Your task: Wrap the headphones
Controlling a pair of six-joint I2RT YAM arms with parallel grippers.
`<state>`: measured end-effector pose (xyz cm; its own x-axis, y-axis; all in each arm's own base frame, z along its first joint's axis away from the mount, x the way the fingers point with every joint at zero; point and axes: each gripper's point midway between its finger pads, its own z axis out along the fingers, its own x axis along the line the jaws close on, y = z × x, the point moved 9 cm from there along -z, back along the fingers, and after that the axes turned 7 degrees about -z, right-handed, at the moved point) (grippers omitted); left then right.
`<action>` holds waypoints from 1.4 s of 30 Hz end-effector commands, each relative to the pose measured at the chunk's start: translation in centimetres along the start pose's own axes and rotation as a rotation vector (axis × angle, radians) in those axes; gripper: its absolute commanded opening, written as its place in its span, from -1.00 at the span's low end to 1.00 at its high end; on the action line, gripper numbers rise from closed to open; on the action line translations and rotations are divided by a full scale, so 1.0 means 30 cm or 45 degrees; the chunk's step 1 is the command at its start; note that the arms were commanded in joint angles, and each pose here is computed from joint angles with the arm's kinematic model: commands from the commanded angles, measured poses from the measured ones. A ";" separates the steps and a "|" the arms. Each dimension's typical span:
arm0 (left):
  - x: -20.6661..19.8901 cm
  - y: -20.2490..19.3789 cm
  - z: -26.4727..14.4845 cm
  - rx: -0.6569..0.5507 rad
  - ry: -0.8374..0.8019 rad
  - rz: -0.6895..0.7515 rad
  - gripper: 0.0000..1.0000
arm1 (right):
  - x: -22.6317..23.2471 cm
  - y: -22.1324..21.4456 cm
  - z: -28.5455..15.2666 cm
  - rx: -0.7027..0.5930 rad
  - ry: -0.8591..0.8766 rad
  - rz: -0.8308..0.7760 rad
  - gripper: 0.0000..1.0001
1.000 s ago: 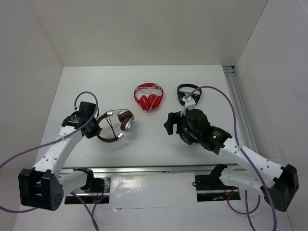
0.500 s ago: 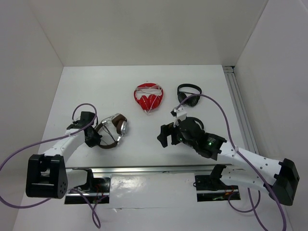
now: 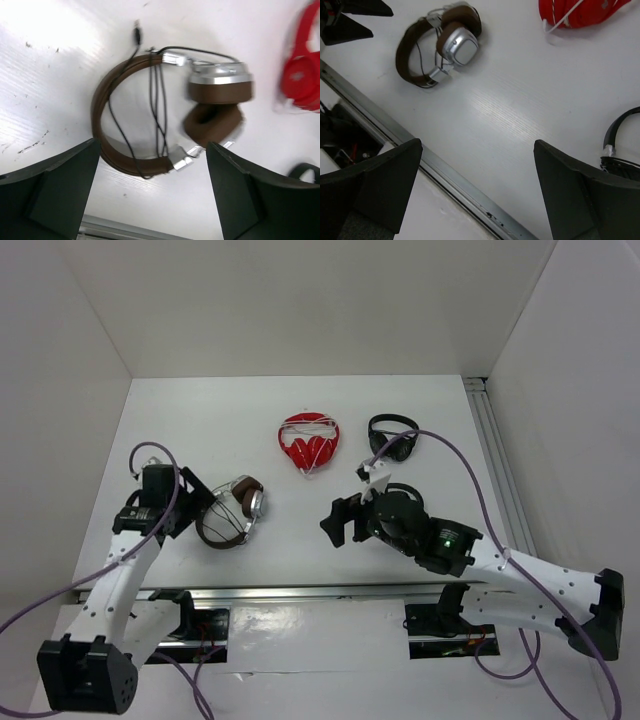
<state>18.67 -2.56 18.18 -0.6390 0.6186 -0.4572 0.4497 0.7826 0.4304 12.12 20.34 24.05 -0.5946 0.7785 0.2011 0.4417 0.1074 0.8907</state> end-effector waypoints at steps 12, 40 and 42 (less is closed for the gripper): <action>-0.054 0.117 -0.570 -0.342 -0.423 0.272 0.99 | 0.033 0.228 -0.279 -0.237 0.138 0.119 1.00; 0.247 -0.040 -0.738 -0.499 -0.670 0.299 0.99 | -0.171 0.308 -0.732 -0.405 -0.097 0.195 1.00; 0.263 -0.032 -0.752 -0.506 -0.659 0.266 0.99 | -0.180 0.306 -0.731 -0.408 -0.134 0.209 1.00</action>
